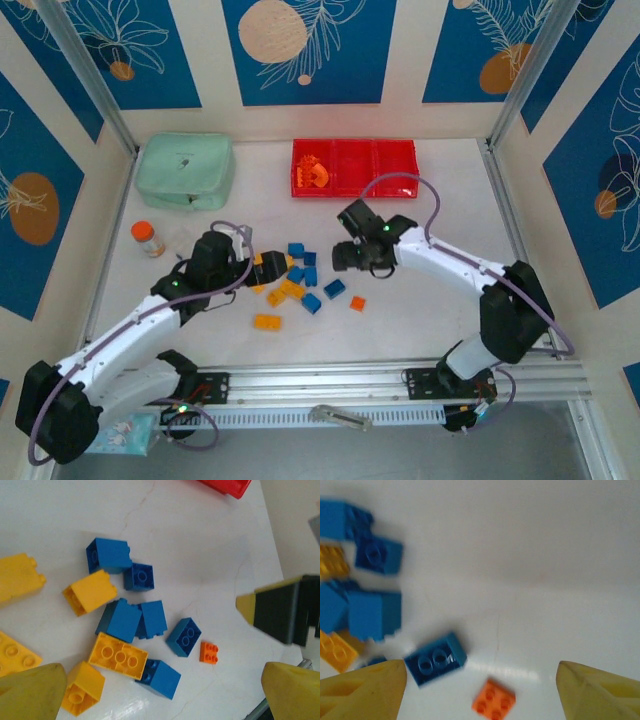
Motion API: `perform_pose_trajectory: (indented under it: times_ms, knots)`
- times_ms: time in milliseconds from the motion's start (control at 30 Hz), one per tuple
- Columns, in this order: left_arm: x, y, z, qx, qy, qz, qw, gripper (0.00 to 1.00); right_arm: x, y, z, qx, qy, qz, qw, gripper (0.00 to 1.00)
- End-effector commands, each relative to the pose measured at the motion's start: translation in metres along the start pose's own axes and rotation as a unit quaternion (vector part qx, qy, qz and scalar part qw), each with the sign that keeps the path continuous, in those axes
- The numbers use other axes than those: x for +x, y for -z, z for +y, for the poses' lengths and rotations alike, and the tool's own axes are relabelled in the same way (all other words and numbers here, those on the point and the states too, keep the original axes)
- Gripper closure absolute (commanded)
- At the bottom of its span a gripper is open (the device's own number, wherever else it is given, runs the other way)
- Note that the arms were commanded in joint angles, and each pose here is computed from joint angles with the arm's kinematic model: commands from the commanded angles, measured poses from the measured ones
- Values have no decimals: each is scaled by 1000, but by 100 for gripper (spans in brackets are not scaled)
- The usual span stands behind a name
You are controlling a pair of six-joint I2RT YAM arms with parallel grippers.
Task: Sort the legos into containers by color
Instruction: Pick up the lego from the bottom-center of the table.
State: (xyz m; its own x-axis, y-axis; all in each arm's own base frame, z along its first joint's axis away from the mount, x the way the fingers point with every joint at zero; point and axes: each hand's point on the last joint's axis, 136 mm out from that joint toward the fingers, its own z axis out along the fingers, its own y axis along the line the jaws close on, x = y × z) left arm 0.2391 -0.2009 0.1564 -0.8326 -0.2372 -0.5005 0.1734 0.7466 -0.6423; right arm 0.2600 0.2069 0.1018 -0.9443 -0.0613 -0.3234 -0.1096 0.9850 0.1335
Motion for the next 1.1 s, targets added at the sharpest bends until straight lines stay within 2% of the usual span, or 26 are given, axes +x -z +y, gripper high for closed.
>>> perform_pose_trajectory:
  times_ms: [0,167,333,500,800,1067]
  knots:
    - [4,2,8,-14,19,-18,1000,1,33,-1,-9,25,-54,20,998,21]
    - [7,5,8,-12,23,-18,999,1,73,-18,-7,18,-64,61,996,21]
    - [7,4,8,-16,20,-16,1000,1,96,-29,-11,68,-60,82,993,24]
    - [7,1,9,-17,21,-16,1000,1,96,-43,-2,59,-71,83,992,29]
    - [4,0,10,-23,17,-19,999,1,89,-56,-12,110,-79,69,988,43]
    - [4,-4,9,-22,17,-15,1000,1,87,-63,-11,101,-85,69,989,53]
